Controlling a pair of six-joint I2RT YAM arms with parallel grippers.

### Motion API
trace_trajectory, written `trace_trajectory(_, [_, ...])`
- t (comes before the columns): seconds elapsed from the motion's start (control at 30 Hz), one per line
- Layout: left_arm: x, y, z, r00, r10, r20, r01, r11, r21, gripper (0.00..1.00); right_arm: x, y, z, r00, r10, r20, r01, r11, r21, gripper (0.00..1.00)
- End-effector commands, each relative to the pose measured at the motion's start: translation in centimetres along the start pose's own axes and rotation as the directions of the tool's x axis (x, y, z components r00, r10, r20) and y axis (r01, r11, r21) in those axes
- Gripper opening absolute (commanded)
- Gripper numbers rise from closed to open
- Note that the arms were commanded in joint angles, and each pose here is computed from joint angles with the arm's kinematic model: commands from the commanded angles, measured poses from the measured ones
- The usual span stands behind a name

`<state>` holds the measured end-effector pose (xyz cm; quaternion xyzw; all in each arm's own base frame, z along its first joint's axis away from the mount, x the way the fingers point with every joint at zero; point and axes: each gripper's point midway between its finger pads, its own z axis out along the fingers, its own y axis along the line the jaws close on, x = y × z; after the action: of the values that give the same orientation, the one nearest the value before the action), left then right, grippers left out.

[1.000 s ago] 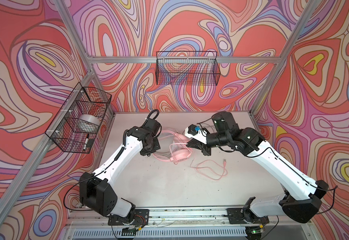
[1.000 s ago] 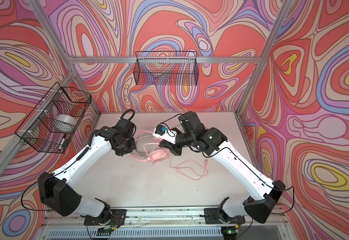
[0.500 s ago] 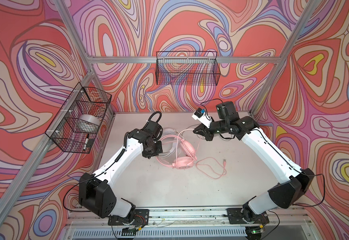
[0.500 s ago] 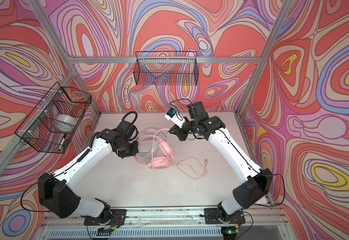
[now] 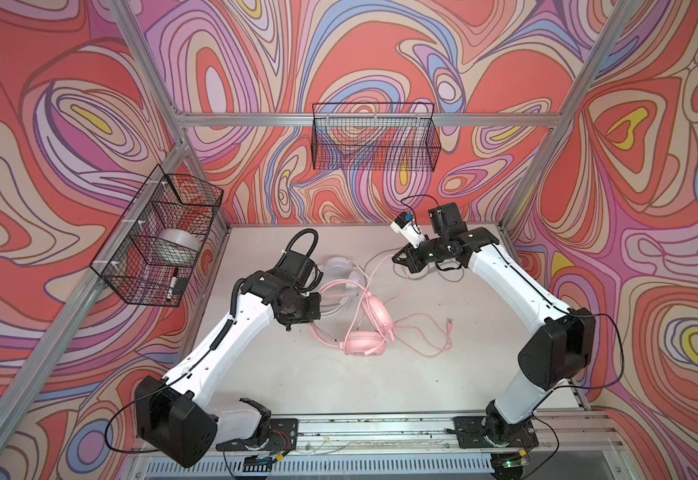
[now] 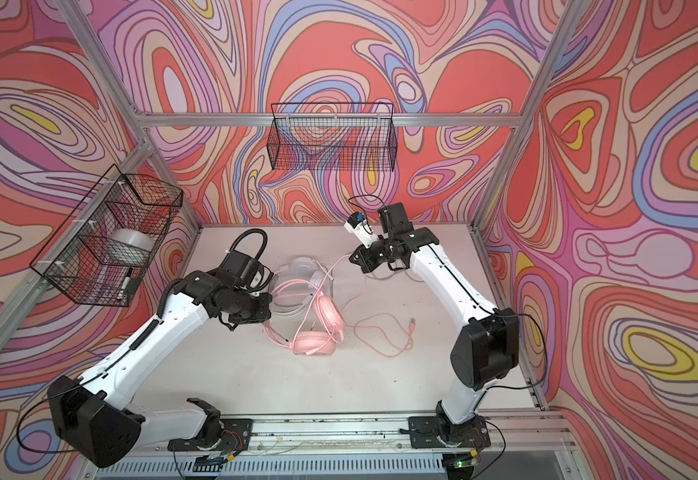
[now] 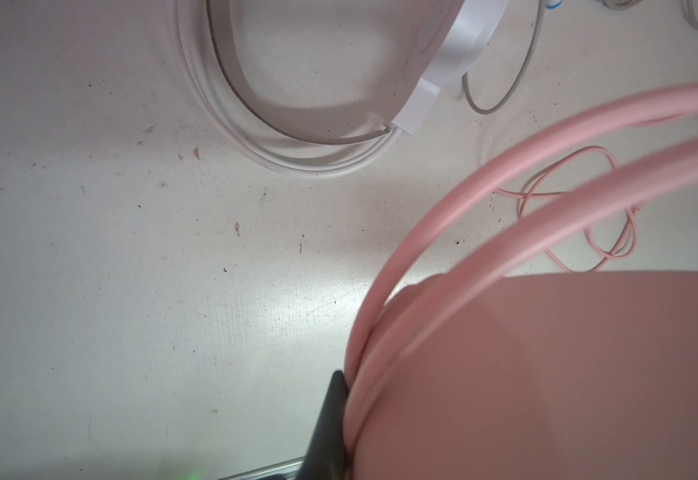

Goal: Wrap the headphones

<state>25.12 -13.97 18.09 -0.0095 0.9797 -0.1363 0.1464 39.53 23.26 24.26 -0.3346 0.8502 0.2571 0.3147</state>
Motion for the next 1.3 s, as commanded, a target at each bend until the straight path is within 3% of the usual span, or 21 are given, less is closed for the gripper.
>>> trace_trajectory(0.0, [0.8,-1.4,-0.7,0.999,0.032,-0.001,-0.032,0.995,0.098,0.00,0.4,-1.4,1.1,0.998,0.064,0.017,-0.065,0.998,0.027,0.00])
trace_trajectory(0.33, [0.6,-2.9,-1.3,1.000,0.015,0.022,-0.019,0.982,0.187,0.00,4.2,-1.8,4.0,0.986,0.165,-0.002,-0.165,0.986,0.002,0.00])
trace_trajectory(0.77, [0.1,-3.8,-1.4,0.999,-0.035,0.035,0.026,0.971,0.237,0.00,8.6,-2.0,6.4,0.957,0.288,-0.019,-0.288,0.958,-0.011,0.18])
trace_trajectory(1.03, [-0.4,-3.7,-0.8,0.999,-0.042,0.020,0.037,0.975,0.218,0.00,10.3,-2.3,6.9,0.941,0.338,-0.012,-0.338,0.941,0.011,0.39])
trace_trajectory(1.27, [-1.0,-3.6,-0.5,0.997,-0.078,0.022,0.072,0.973,0.218,0.00,13.0,-2.5,5.6,0.932,0.361,-0.020,-0.357,0.928,0.105,0.49])
